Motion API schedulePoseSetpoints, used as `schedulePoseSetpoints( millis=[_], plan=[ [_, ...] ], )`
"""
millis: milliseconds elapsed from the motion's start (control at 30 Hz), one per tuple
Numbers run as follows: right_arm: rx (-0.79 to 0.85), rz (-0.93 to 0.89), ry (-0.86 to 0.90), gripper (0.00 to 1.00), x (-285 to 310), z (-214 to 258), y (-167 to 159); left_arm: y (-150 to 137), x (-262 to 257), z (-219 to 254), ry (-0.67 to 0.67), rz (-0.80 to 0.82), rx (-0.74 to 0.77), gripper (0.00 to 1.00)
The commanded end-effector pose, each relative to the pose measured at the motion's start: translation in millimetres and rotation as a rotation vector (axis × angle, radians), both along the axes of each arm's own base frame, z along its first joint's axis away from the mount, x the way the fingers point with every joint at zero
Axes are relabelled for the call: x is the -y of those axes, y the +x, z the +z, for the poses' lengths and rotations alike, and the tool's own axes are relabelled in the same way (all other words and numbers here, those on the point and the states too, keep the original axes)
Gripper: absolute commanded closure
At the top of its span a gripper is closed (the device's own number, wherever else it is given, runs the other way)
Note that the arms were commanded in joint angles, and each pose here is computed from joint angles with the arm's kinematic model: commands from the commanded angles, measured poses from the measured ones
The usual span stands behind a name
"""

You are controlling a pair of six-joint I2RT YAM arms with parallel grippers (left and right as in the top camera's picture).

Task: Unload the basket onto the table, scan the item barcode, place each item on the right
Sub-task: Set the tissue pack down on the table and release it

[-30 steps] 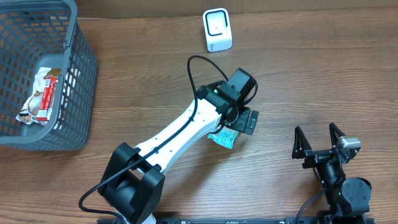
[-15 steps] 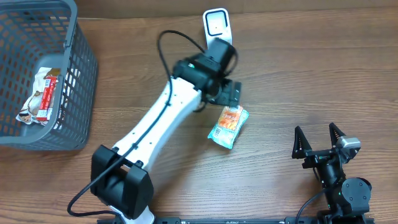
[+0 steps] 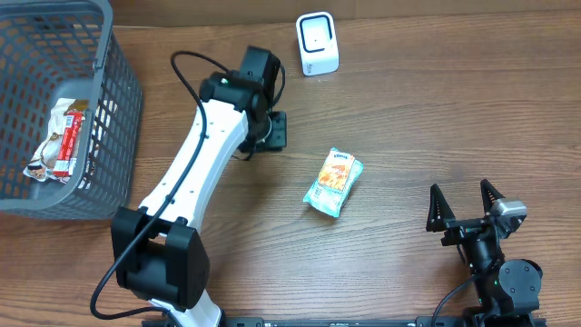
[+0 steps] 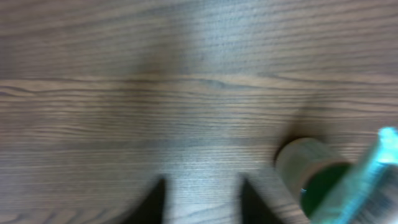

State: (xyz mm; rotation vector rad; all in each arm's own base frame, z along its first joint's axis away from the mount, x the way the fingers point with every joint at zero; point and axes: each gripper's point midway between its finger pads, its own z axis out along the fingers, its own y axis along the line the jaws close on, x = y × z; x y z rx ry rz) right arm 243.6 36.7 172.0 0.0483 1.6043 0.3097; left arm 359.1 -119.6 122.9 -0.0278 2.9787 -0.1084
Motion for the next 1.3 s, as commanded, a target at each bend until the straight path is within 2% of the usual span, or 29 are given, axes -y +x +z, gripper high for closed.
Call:
schedulePoseSetpoints(
  millis=[0,200,333,433,600,767,1067,1267],
  plan=[
    [0.004,-0.010,0.007,0.00,2,-2,0,-21,2,-28,0.014,-0.033,-0.053,0.96],
    [0.004,-0.010,0.007,0.00,2,-2,0,-44,28,-80,-0.108,-0.059,-0.095,0.96],
    [0.004,-0.010,0.007,0.00,2,-2,0,-52,48,-92,-0.213,-0.086,-0.102,0.96],
    [0.004,-0.010,0.007,0.00,2,-2,0,-56,54,-93,-0.236,-0.073,-0.116,0.96],
    [0.004,-0.010,0.007,0.00,2,-2,0,-63,68,-91,-0.265,-0.081,-0.131,0.82],
    [0.004,-0.010,0.007,0.00,2,-2,0,-72,84,-91,-0.271,-0.071,-0.151,0.89],
    [0.004,-0.010,0.007,0.00,2,-2,0,-88,111,-90,-0.275,-0.135,-0.152,0.91],
    [0.004,-0.010,0.007,0.00,2,-2,0,-86,123,-88,-0.295,-0.139,-0.128,0.94]
  ],
)
